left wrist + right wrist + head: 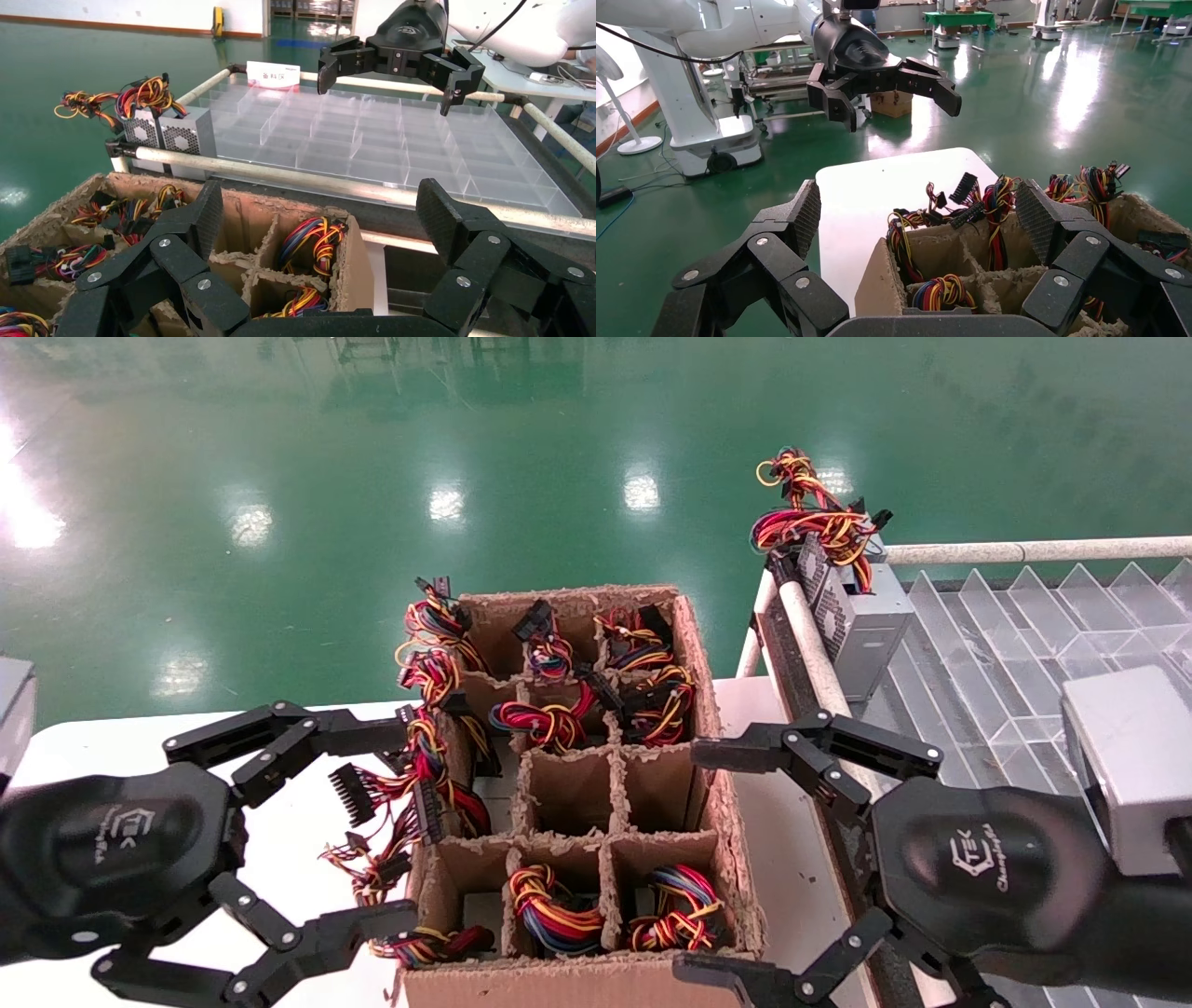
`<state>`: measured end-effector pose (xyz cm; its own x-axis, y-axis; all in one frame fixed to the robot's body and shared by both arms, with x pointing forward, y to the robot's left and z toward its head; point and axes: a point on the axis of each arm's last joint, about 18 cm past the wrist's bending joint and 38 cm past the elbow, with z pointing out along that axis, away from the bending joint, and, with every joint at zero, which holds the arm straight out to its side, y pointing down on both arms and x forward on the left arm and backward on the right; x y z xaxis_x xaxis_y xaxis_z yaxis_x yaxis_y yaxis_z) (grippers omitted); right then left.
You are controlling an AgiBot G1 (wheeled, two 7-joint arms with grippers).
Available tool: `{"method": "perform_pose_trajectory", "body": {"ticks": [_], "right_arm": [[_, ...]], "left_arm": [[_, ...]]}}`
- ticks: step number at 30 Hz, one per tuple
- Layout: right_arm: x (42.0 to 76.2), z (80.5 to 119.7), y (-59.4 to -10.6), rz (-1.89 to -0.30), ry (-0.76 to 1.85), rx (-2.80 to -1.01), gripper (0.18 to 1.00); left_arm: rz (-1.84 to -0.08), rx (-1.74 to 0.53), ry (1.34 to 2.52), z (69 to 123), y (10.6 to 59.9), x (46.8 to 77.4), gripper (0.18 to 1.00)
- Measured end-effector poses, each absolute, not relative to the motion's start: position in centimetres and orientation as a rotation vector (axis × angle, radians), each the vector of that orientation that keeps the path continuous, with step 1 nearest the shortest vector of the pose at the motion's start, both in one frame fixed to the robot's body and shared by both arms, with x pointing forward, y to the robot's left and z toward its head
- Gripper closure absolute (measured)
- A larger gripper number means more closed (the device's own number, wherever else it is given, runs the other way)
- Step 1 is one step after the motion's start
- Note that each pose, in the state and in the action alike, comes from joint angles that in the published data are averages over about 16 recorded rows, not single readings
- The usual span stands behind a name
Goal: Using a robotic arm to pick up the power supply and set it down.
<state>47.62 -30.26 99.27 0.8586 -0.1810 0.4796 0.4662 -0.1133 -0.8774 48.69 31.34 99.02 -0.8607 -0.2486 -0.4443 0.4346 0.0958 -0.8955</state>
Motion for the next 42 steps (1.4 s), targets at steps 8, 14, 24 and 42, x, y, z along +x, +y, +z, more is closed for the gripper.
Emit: {"method": "perform_pose_trajectory", "body": {"ticks": [8, 14, 24, 42], "right_arm": [[47.62, 99.27, -30.26, -0.557, -0.229, -1.595, 0.179], [47.62, 99.27, -30.26, -0.557, -0.229, -1.595, 0.179], [47.62, 99.27, -30.26, -0.557, -0.229, -1.595, 0.179], [47.62, 99.27, -30.26, -0.557, -0.229, -1.595, 0.179]], "left_arm": [[-1.817, 0.182, 1.887, 99.02, 31.34, 48.69, 0.184], [-1.817, 0.182, 1.887, 99.02, 31.34, 48.69, 0.184], [-1.817, 0.182, 1.887, 99.02, 31.34, 48.69, 0.184], [-1.817, 0.182, 1.887, 99.02, 31.34, 48.69, 0.184]]}}
